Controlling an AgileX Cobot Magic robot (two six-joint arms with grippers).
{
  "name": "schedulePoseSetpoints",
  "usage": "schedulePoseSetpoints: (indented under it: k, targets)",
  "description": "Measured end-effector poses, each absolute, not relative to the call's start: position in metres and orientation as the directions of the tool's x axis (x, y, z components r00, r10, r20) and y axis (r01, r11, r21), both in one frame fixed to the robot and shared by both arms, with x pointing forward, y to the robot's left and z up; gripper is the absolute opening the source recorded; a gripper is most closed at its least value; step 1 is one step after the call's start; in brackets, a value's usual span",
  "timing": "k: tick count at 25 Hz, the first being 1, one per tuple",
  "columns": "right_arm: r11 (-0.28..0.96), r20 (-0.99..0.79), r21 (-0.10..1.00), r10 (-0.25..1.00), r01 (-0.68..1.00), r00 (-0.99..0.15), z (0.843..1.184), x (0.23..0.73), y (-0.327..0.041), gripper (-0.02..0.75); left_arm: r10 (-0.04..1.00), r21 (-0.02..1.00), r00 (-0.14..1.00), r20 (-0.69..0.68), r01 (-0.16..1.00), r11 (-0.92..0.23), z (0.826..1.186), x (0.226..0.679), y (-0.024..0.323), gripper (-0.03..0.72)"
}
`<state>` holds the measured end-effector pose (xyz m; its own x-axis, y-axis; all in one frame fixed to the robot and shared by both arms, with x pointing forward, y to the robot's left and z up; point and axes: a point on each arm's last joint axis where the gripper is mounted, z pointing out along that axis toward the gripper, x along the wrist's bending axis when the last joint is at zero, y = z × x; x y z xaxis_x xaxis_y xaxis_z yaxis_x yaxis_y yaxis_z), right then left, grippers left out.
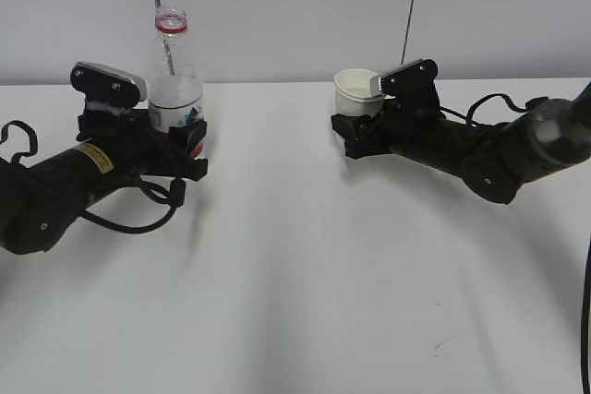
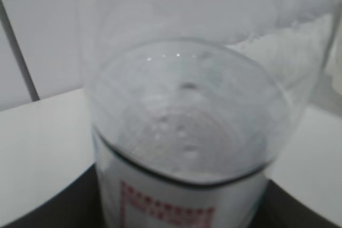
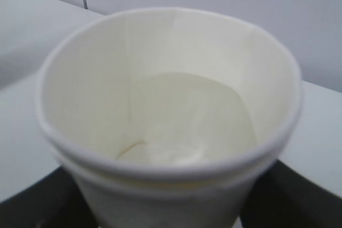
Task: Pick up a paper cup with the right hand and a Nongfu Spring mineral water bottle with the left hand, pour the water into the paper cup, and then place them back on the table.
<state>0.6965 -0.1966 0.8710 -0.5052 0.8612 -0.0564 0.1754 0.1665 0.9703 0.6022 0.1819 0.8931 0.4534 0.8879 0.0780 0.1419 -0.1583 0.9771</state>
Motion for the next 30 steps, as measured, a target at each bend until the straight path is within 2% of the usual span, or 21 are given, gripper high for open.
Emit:
schedulePoseSetpoints:
  k: [5, 12, 17, 30]
  targets:
    - [0.158, -0.066, 0.974, 0.881, 0.16, -0.468, 0.866, 0.696, -0.2, 0.492, 0.858, 0.978, 0.509, 0.061, 0.142, -0.154, 0.875, 0.6, 0.176, 0.374]
    - [0.128, -0.041, 0.98, 0.878, 0.152, -0.477, 0.836, 0.689, -0.2, 0.492, 0.836, 0.987, 0.548, 0.04, 0.107, -0.118, 0.867, 0.597, 0.172, 0.373]
    - [0.127, -0.049, 0.983, 0.878, 0.134, -0.475, 0.837, 0.69, -0.2, 0.492, 0.813, 0.992, 0.581, 0.035, 0.078, -0.098, 0.861, 0.595, 0.169, 0.373]
    - [0.131, -0.053, 0.983, 0.878, 0.132, -0.475, 0.837, 0.69, -0.2, 0.492, 0.81, 0.993, 0.585, 0.034, 0.072, -0.093, 0.86, 0.597, 0.168, 0.373]
